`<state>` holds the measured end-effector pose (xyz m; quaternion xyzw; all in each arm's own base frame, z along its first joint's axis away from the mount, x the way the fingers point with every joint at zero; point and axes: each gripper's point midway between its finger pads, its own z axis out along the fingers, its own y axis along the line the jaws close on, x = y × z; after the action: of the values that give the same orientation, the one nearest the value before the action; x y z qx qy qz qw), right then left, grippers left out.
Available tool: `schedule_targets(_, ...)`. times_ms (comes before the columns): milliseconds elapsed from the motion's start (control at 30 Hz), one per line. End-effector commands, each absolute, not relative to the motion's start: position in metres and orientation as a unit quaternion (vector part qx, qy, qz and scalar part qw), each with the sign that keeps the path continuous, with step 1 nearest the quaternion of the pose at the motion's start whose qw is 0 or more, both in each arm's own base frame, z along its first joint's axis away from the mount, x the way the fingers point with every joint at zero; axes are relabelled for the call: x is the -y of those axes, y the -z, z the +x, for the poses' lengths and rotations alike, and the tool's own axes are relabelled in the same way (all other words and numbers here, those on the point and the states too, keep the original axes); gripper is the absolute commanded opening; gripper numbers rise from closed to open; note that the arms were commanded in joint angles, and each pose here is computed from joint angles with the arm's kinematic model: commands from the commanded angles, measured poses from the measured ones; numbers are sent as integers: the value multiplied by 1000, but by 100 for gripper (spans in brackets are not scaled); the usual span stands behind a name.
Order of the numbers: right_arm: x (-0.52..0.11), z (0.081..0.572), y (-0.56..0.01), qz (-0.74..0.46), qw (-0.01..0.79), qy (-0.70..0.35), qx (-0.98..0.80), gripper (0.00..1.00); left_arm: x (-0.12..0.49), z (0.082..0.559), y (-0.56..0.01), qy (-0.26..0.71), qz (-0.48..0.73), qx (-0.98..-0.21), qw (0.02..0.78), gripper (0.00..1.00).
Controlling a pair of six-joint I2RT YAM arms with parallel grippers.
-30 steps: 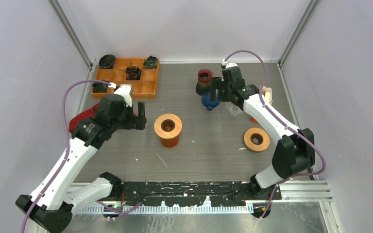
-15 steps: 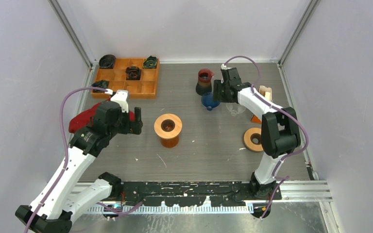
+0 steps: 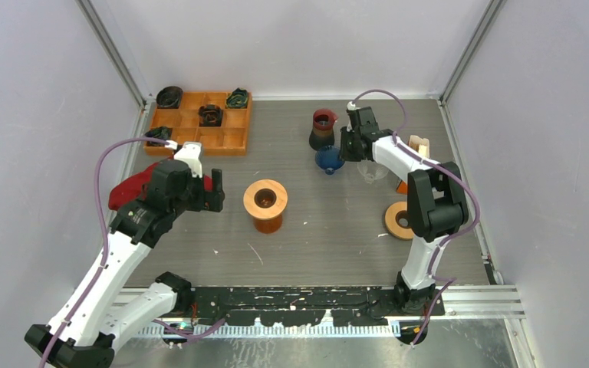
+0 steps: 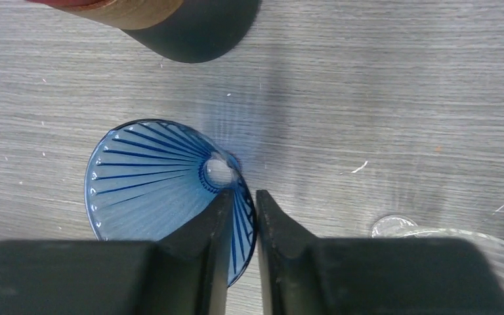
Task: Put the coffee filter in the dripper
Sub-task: Pick up the coffee dripper from the center of the board, then press the coffee dripper onto the connecting ring.
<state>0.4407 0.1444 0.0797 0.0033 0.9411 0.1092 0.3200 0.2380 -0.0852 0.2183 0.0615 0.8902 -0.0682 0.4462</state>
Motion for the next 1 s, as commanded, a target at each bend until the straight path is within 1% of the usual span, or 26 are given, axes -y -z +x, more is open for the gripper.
schedule_targets(0,-154,454,-118,6,366,-141,-920,19,88,247,-232,79,63,-873,477,99)
schedule_targets(67,-156,449,-124,6,367,-151,-918,11,90,247,-232,83,64,-873,477,99)
schedule_targets(167,-160,443,-134,6,368,-168,-914,3,92,246,-232,91,66,-872,476,99)
schedule_targets(200,-161,440,-137,6,367,-174,-914,1,93,246,-233,93,67,-872,476,99)
schedule_targets(400,-170,420,-159,0,363,-209,-908,1,95,244,-233,100,68,-871,476,99)
schedule_targets(633,-180,399,-193,-9,370,-224,-902,1,98,241,-237,113,68,-866,482,99)
schedule_targets(967,-224,362,-248,-54,385,-264,-883,1,96,241,-239,112,63,-863,488,99)
